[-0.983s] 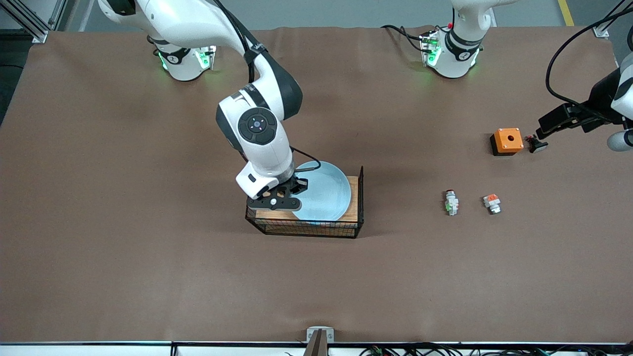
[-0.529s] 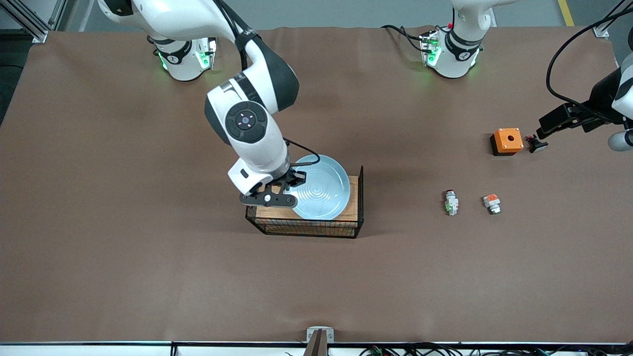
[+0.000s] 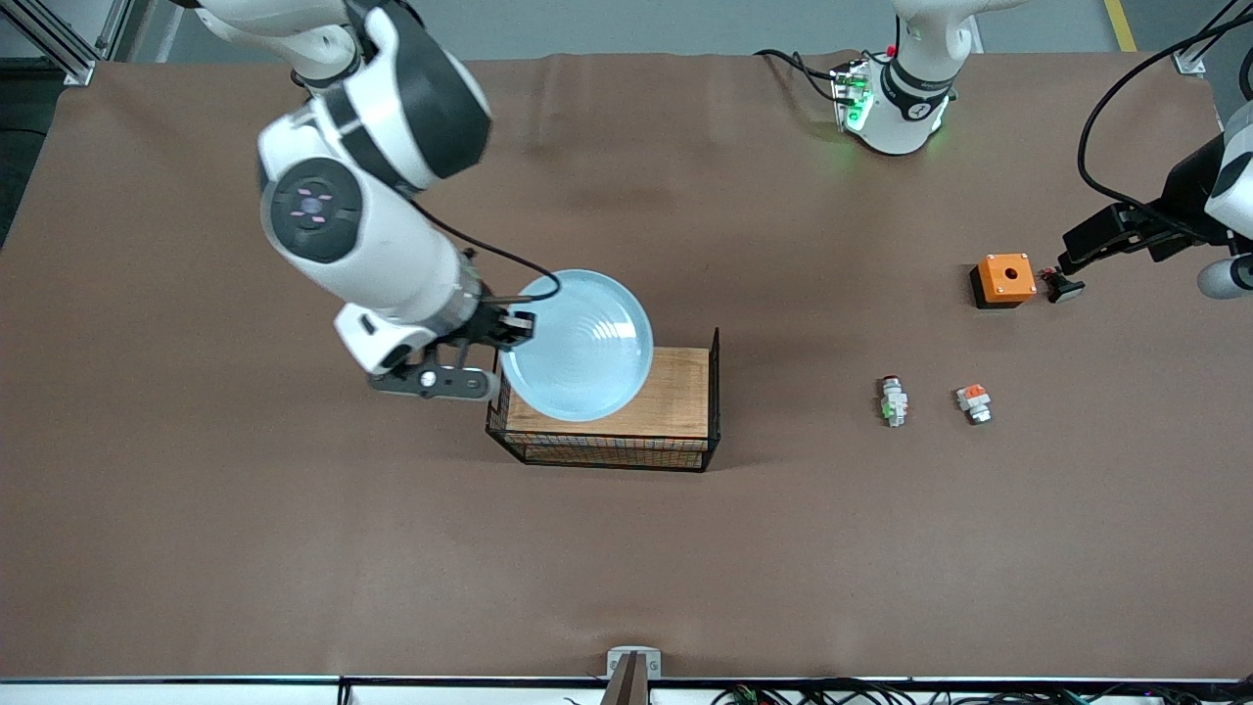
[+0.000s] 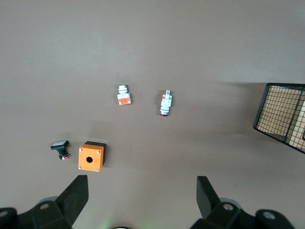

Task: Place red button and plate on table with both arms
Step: 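Lift the blue plate out of the basket with the right gripper, then lower the plate onto the table and open the right gripper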

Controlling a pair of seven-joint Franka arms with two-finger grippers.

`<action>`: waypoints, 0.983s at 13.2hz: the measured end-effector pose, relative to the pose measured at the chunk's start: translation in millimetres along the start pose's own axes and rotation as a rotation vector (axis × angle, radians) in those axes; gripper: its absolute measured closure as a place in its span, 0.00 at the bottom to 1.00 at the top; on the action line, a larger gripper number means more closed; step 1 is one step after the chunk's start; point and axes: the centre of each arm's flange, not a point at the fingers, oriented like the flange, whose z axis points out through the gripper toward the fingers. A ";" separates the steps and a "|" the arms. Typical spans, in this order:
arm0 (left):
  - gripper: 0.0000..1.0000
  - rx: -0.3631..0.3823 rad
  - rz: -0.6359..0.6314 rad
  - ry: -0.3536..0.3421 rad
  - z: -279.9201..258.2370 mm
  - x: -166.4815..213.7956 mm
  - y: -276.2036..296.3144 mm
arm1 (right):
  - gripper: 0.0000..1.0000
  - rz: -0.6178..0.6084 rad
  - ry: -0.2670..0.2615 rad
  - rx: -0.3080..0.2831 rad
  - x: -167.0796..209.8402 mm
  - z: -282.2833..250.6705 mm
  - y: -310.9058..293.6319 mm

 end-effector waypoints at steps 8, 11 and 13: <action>0.00 0.023 -0.010 0.002 1.8 0.6 2.8 | 0.96 -0.280 -0.034 0.043 88.0 8.0 301.9; 0.00 0.023 -0.012 0.002 1.6 0.8 1.6 | 0.96 -0.354 0.023 0.037 102.0 79.0 387.7; 0.00 0.023 -0.013 0.002 1.5 0.9 1.3 | 0.96 -0.390 0.066 0.016 98.0 129.2 439.8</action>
